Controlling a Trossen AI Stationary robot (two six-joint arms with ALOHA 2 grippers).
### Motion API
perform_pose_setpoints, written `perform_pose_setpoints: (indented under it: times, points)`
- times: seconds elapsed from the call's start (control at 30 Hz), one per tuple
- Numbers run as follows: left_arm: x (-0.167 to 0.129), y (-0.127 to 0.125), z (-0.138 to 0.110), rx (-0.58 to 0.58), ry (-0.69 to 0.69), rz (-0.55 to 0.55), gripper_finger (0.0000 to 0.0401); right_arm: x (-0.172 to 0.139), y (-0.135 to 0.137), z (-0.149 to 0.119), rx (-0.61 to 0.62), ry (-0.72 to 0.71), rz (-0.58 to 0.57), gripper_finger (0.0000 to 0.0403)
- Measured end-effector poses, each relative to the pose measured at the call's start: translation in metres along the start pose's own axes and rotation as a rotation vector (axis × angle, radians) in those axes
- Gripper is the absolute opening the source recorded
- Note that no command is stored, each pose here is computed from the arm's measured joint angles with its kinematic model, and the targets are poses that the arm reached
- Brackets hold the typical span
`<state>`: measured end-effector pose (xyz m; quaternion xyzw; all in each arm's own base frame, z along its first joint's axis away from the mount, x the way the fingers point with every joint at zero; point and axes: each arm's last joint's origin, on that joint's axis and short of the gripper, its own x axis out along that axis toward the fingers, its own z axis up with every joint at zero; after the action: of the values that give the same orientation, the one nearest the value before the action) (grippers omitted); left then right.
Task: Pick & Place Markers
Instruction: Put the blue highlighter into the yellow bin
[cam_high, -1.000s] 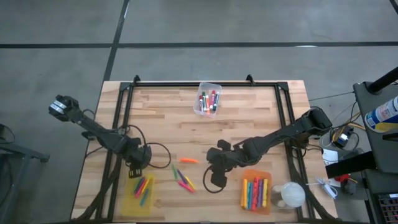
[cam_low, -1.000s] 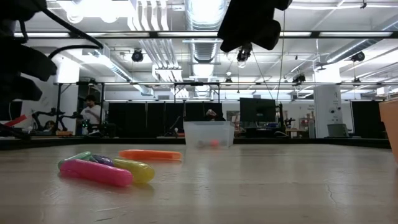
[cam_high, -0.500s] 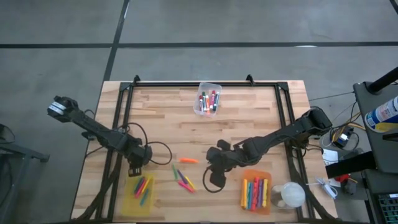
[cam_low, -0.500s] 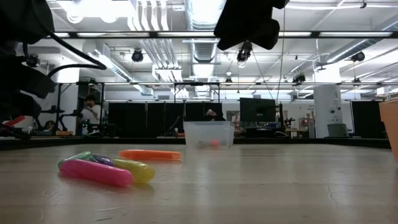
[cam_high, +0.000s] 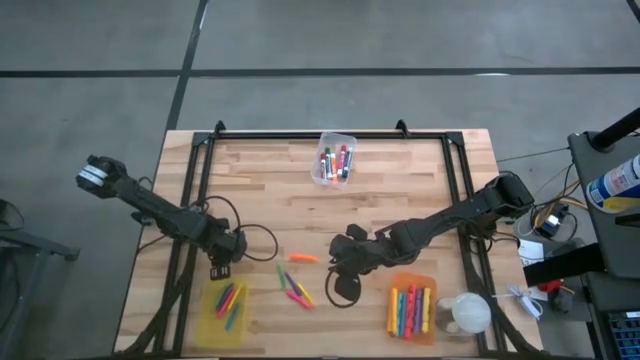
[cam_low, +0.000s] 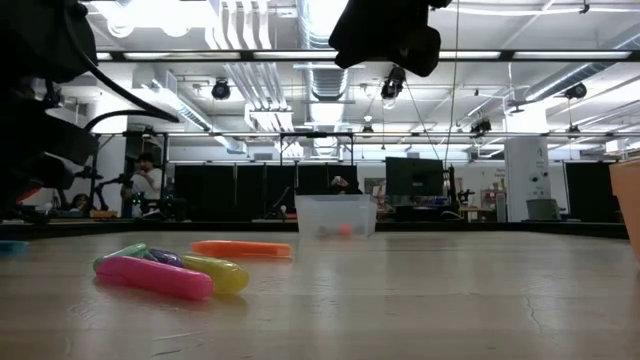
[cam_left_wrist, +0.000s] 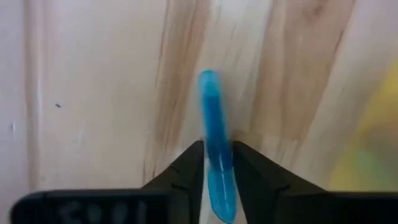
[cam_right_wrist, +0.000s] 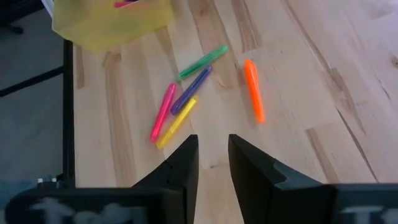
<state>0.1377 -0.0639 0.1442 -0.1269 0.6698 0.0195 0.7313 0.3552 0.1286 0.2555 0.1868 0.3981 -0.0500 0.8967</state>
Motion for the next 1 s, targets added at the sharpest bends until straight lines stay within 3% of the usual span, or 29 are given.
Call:
perform_pose_setpoints:
  times: [0.23, 0.47, 0.8, 1.0]
  points:
    - [0.0, 0.001, 0.001, -0.11, -0.01, 0.009, 0.0026, 0.0, 0.0, 0.001, 0.001, -0.006, 0.004, 0.007]
    - [-0.007, -0.001, 0.008, -0.22, -0.064, 0.0, 0.003, 0.0, 0.001, 0.002, 0.006, -0.023, 0.012, 0.0068]
    - [-0.065, -0.018, 0.021, -0.411, -0.116, -0.09, 0.0029, 0.001, -0.006, 0.008, -0.002, -0.045, -0.02, 0.0068]
    - [-0.102, -0.034, 0.026, -0.631, -0.056, -0.279, 0.0028, 0.002, -0.007, 0.008, -0.008, -0.045, -0.022, 0.0068]
